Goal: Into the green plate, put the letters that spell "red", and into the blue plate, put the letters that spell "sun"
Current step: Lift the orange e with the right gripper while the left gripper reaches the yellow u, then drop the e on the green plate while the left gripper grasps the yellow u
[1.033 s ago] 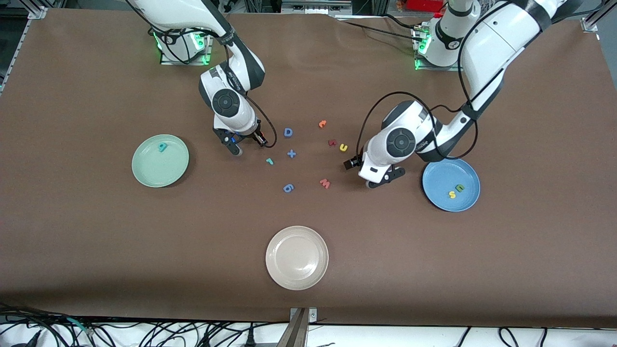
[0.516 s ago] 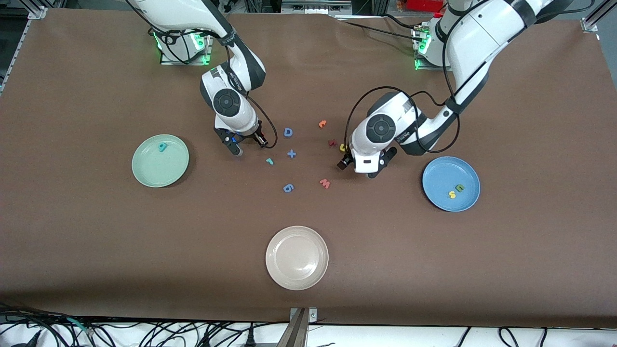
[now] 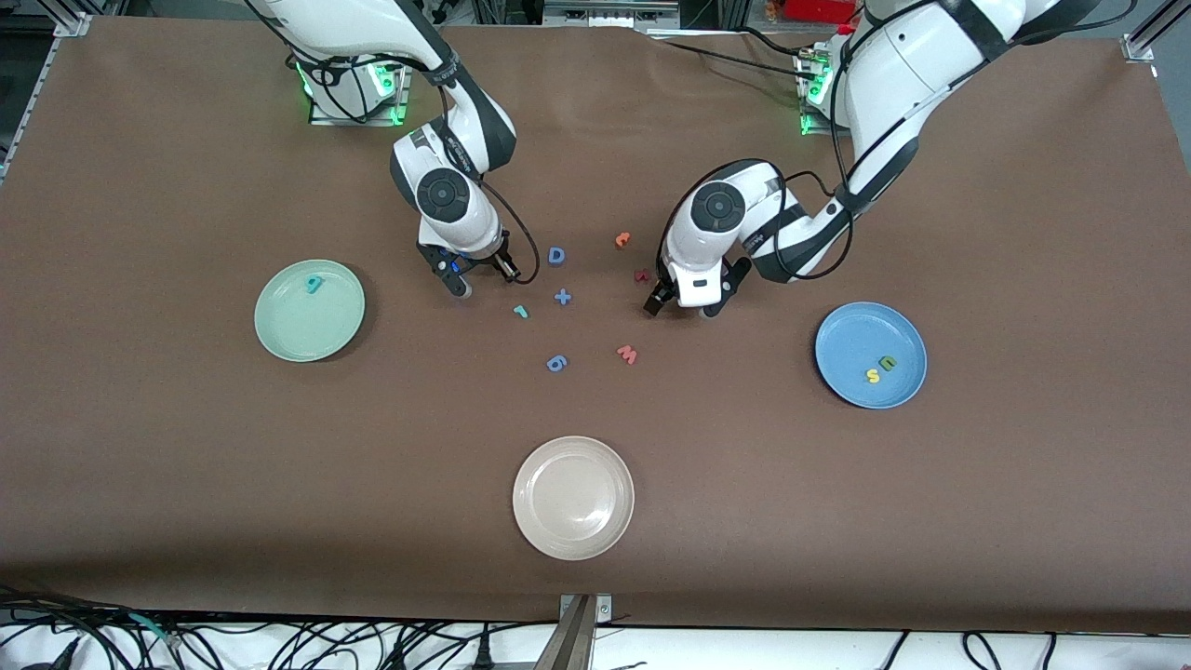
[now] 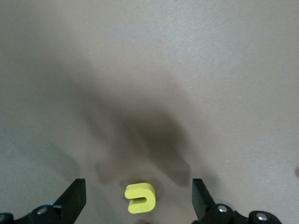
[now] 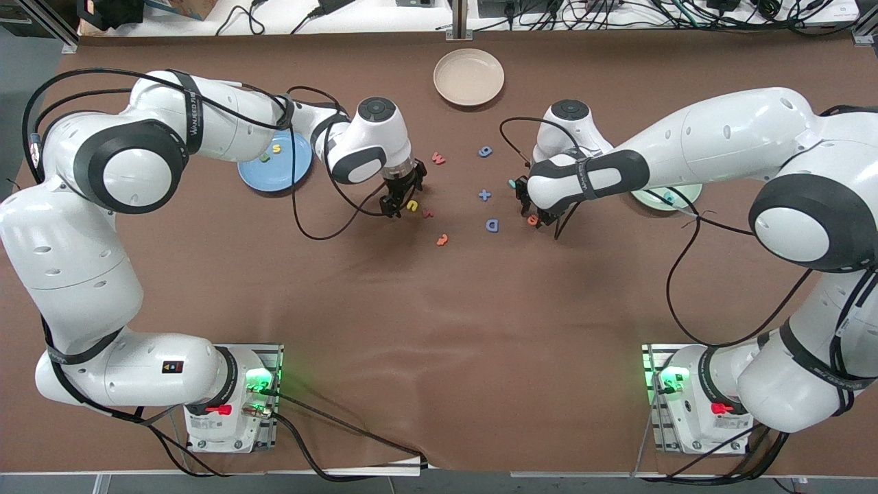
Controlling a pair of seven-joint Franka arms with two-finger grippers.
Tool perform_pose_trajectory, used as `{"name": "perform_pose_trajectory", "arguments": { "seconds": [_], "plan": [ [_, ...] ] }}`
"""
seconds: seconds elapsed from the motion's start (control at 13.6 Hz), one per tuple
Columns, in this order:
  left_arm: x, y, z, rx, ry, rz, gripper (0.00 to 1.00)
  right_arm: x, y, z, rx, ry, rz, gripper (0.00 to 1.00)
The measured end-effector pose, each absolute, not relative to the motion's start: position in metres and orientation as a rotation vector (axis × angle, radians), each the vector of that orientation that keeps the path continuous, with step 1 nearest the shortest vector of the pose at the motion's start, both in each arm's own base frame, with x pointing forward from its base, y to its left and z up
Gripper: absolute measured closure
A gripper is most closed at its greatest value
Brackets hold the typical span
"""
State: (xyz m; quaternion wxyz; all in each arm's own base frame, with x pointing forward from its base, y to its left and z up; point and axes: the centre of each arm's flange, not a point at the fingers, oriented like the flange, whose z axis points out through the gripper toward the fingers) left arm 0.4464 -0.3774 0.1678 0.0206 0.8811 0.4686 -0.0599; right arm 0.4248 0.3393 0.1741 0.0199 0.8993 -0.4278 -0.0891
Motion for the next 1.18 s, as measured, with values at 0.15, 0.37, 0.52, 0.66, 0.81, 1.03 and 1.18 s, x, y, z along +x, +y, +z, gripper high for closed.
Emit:
{"name": "perform_pose_trajectory", "arguments": {
  "seconds": [0.15, 0.37, 0.52, 0.66, 0.81, 1.03, 1.18],
  "plan": [
    [0.44, -0.383, 0.169, 2.72, 1.487, -0.151, 0.0, 0.424, 0.34, 0.174, 2.792, -1.325, -0.275, 0.52],
    [0.435, -0.39, 0.172, 2.704, 1.515, -0.141, 0.02, 0.424, 0.341, 0.175, 2.797, -1.324, -0.272, 0.73],
    [0.432, -0.393, 0.172, 2.698, 1.527, -0.141, 0.03, 0.424, 0.342, 0.175, 2.797, -1.322, -0.271, 0.73],
    [0.431, -0.395, 0.172, 2.698, 1.528, -0.141, 0.04, 0.424, 0.342, 0.175, 2.798, -1.321, -0.271, 0.73],
    [0.428, -0.396, 0.171, 2.702, 1.525, -0.143, 0.07, 0.426, 0.341, 0.177, 2.801, -1.32, -0.264, 0.73],
    [0.426, -0.398, 0.171, 2.703, 1.525, -0.143, 0.19, 0.455, 0.321, 0.195, 2.814, -1.263, -0.254, 0.73],
    [0.427, -0.397, 0.171, 2.708, 1.518, -0.133, 0.23, 0.486, 0.301, 0.219, 2.812, -1.205, -0.271, 0.73]
  ]
}}
